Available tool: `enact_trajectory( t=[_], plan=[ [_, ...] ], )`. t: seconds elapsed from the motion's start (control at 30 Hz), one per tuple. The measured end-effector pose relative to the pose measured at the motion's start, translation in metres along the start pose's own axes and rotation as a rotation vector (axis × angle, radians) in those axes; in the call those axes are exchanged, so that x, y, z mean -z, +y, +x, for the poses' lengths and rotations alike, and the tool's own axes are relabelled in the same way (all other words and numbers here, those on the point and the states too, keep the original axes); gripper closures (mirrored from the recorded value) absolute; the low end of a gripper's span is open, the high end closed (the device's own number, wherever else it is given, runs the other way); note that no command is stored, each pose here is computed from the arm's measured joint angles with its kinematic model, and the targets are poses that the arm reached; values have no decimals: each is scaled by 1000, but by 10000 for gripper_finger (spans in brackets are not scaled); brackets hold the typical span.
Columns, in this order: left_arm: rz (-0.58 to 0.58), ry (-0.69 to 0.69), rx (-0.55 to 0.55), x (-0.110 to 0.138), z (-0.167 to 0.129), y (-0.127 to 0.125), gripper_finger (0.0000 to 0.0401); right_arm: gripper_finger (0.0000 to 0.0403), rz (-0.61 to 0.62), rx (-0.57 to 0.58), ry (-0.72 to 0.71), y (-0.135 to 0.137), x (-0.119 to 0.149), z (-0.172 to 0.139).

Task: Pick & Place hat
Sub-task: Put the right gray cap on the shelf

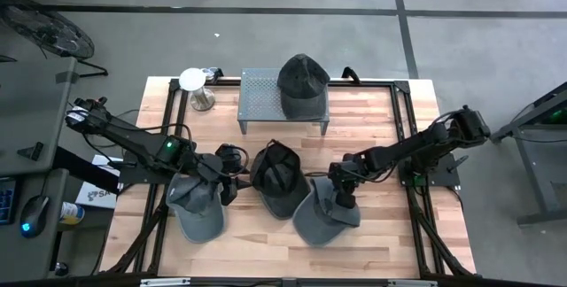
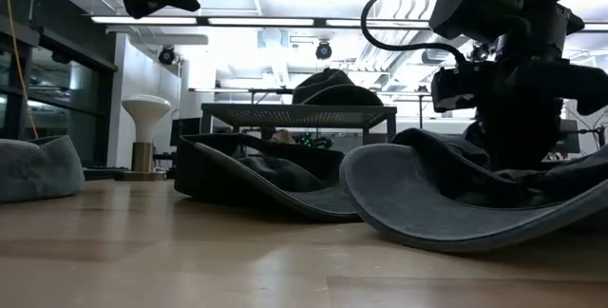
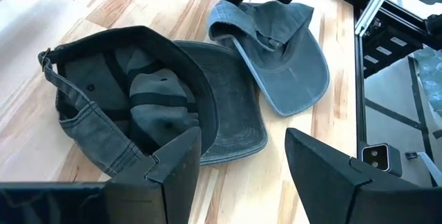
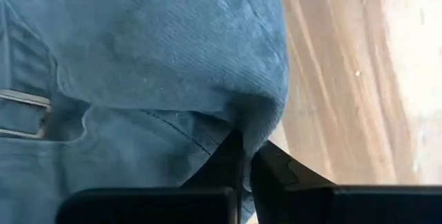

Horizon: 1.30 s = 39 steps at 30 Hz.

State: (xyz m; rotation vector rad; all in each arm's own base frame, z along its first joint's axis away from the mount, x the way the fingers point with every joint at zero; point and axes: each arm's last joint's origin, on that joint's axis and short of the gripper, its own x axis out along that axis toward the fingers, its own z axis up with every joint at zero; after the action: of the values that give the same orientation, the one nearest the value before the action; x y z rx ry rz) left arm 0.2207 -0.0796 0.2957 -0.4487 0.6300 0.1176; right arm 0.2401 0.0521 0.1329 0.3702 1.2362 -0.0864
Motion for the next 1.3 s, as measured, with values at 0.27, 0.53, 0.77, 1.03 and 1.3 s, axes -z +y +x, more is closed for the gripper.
enact_trajectory(
  t=[0.27,0.53,0.77,1.03,1.3],
  plan=[
    [-2,-3,3,0,0,0,192,400,70,-7,-142,7,-1,-29],
    [-6,-40,34,-4,0,-3,192,402,-4,17,-241,29,-16,-80],
    [21,-130,93,-13,-1,-10,192,402,-114,39,-318,46,-39,-123],
    [74,-241,114,-22,-3,-15,192,402,-215,58,-443,59,-59,-168],
    [118,-361,159,-38,-13,-24,192,403,-344,-9,-547,70,-72,-208]
  ],
)
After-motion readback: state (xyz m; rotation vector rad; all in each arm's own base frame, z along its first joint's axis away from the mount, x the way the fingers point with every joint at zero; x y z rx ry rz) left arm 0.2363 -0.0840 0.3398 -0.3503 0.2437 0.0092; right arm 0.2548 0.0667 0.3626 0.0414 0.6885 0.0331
